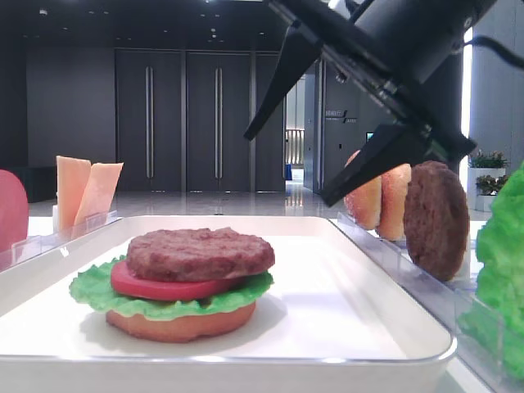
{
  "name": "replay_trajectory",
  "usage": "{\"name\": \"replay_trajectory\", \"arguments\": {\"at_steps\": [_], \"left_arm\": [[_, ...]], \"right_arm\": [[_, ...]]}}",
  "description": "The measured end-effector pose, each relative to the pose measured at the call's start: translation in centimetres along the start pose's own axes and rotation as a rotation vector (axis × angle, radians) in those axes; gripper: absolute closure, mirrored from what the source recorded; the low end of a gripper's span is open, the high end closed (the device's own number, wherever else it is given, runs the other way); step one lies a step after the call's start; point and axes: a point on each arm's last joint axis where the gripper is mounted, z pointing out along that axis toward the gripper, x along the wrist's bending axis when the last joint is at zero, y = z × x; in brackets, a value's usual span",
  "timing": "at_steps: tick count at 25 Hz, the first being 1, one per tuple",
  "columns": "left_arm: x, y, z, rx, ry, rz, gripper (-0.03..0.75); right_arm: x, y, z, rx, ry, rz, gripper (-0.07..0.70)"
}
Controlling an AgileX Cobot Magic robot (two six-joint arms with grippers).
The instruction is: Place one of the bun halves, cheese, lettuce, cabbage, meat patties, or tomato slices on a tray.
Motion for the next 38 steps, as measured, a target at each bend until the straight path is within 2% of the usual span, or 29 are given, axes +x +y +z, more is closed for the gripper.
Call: {"name": "replay_trajectory", "arguments": {"at_steps": [6, 19, 25, 27, 30, 38], "left_arm": [[0.0, 0.0, 0.0, 0.000, 0.000, 0.000, 0.181], [0.0, 0.0, 0.0, 0.000, -0.001, 0.000, 0.181], [0.0, 0.0, 0.0, 0.000, -0.001, 0.000, 0.181], [0.0, 0.0, 0.0, 0.000, -0.001, 0.000, 0.181], [0.0, 0.0, 0.0, 0.000, -0.001, 0.000, 0.181], [0.0, 0.0, 0.0, 0.000, -0.001, 0.000, 0.181]], "right_arm": [[1.5, 0.7, -2.7, -0.013, -0.091, -0.008, 0.134], [1.9, 1.7, -7.7, 0.003, -0.479, -0.043, 0.134], [2.1, 2.0, -8.9, 0.020, -0.556, -0.067, 0.134], [1.8, 2.0, -9.1, 0.033, -0.585, -0.071, 0.134], [1.0, 2.3, -9.8, 0.042, -0.613, -0.049, 0.145], [-3.3, 3.8, -13.2, 0.040, -0.654, 0.007, 0.165]]}}
